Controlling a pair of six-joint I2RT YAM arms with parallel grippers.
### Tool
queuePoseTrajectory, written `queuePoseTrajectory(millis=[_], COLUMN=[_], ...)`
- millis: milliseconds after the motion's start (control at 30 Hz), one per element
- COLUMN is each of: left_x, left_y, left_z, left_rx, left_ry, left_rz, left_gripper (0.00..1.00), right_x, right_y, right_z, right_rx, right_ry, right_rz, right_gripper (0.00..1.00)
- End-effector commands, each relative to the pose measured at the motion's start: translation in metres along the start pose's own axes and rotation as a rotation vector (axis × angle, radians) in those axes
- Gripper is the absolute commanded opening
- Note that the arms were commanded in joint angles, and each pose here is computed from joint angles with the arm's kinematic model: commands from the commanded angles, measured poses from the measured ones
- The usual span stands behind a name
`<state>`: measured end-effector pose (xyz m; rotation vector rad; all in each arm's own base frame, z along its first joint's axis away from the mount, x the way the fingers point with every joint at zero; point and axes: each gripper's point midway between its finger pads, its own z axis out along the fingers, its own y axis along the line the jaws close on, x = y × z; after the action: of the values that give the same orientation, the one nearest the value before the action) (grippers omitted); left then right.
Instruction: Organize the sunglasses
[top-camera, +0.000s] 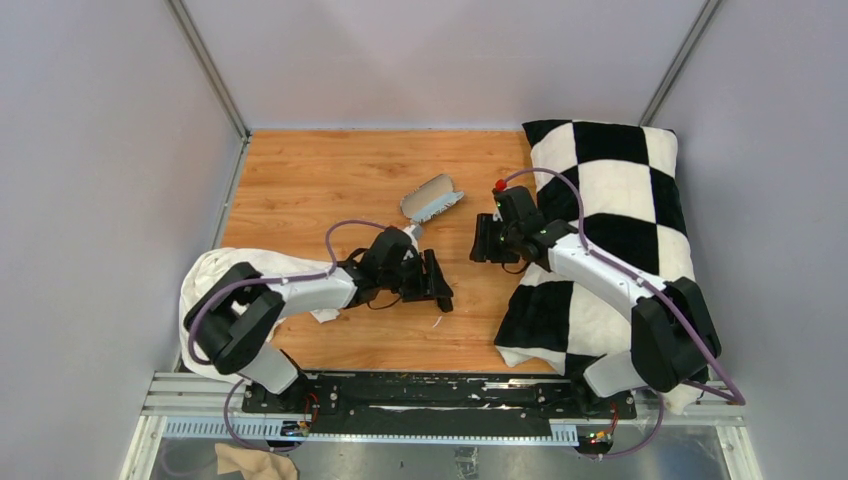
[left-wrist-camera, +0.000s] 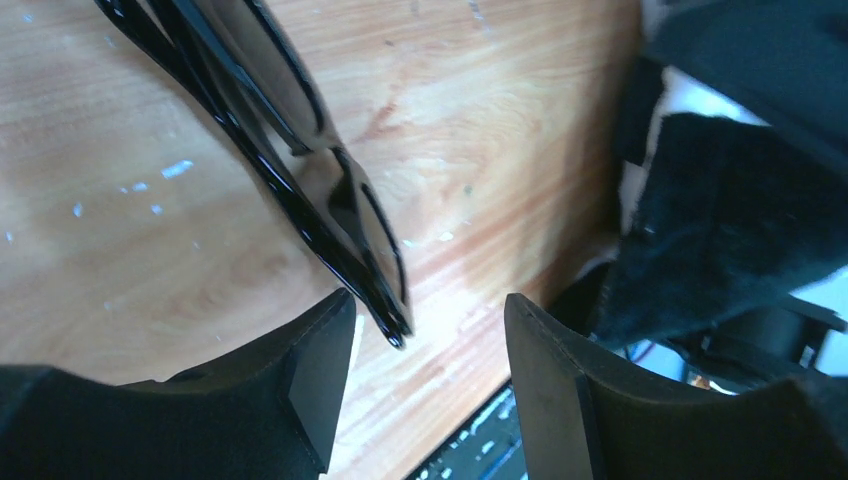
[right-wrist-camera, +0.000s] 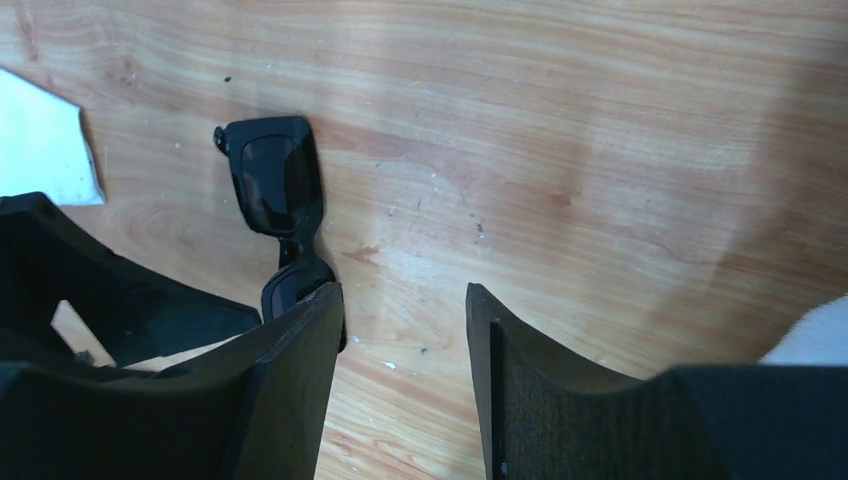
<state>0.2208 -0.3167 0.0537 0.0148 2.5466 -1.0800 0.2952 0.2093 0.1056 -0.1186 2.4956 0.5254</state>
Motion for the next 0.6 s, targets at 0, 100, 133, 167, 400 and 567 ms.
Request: queuePoseTrajectory(millis=[0, 100, 133, 167, 400, 567], left_x=[0.002, -0.011, -0.019, -0.026, -0.089, -0.102], left_y=[-0.014, 0.0, 0.007, 0.017, 0.072, 0.097], left_z=[-0.025, -0.049, -0.058, -0.069, -0.138, -0.161], left_rx=[0.044, -0.026, -0.054, -0.088, -0.251, -0.317], left_ry=[-0.013, -0.05, -0.074, -0.096, -0.318, -0.389], left_rz=[0.012, 0.014, 0.009, -0.002, -0.101, -0.153], left_gripper=[0.61, 0.61, 0.61, 0.61, 0.61, 0.6], right_x=[0.017, 0.023, 0.023, 0.025, 0.049, 0.063], right_y=[0.013, 0.025, 0.031, 0.038, 0.073, 0.072], right_z=[0.002, 0.005, 0.006, 0.006, 0.018, 0.037], right_rx=[-0.029, -0.07, -0.088, -0.107, -0.052, 0.084], right_ry=[0.04, 0.057, 0.058, 0.06, 0.104, 0.128], right_rz=[-0.023, -0.055, -0.069, -0.091, -0.308, -0.415], right_gripper=[0.54, 0.54, 0.54, 0.53, 0.54, 0.59])
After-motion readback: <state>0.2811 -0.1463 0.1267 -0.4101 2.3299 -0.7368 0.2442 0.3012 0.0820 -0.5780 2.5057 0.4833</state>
